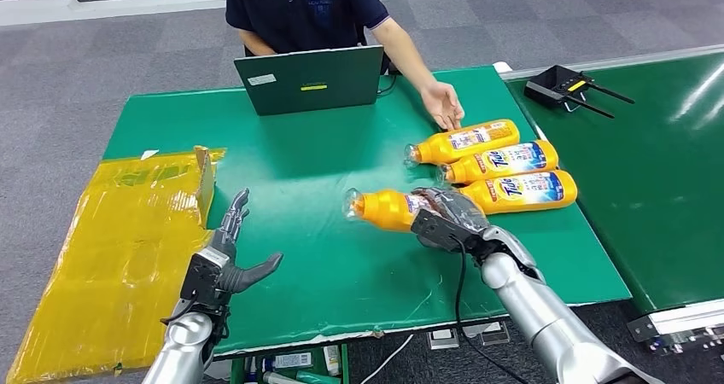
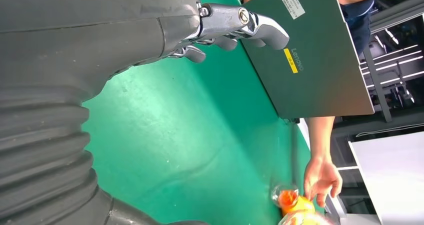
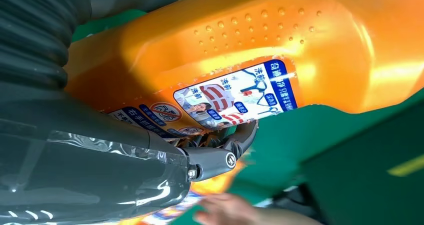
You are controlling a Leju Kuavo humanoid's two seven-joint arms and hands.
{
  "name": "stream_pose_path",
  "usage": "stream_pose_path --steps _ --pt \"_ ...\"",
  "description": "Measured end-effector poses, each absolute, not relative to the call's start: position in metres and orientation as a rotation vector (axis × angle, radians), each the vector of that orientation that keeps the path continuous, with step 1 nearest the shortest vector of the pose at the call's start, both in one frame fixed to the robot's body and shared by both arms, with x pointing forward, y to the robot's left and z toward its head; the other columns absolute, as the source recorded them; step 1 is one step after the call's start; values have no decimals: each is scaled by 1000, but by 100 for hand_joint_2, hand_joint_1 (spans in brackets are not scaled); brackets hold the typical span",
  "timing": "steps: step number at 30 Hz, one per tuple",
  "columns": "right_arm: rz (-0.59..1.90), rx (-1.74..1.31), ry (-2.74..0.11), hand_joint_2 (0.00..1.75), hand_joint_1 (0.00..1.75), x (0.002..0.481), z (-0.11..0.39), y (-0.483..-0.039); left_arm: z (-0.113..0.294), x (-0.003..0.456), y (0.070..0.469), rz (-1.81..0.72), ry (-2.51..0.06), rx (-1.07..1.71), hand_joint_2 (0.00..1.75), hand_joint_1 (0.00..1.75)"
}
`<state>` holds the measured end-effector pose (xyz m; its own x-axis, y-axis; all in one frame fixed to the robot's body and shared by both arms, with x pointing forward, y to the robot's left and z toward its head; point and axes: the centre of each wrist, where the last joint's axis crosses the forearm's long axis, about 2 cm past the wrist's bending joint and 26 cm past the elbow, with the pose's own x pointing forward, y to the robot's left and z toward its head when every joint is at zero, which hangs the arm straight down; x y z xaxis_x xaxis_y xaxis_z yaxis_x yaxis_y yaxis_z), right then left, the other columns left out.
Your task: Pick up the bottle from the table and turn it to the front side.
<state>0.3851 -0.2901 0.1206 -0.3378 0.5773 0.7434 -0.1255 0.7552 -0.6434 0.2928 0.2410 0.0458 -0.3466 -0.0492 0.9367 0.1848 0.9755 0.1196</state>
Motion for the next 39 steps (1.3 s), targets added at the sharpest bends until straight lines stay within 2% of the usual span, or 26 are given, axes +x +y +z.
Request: stream_pose_path --steps 16,27,39 --pt "596 -154 -1947 175 175 391 137 -231 54 306 229 -234 -1924 -129 175 0" --pt "546 -81 -1984 175 175 395 145 -211 56 309 222 -228 -1928 -169 175 0" --pt "497 12 -1971 175 175 399 149 -184 78 321 206 -217 -1992 -319 175 0"
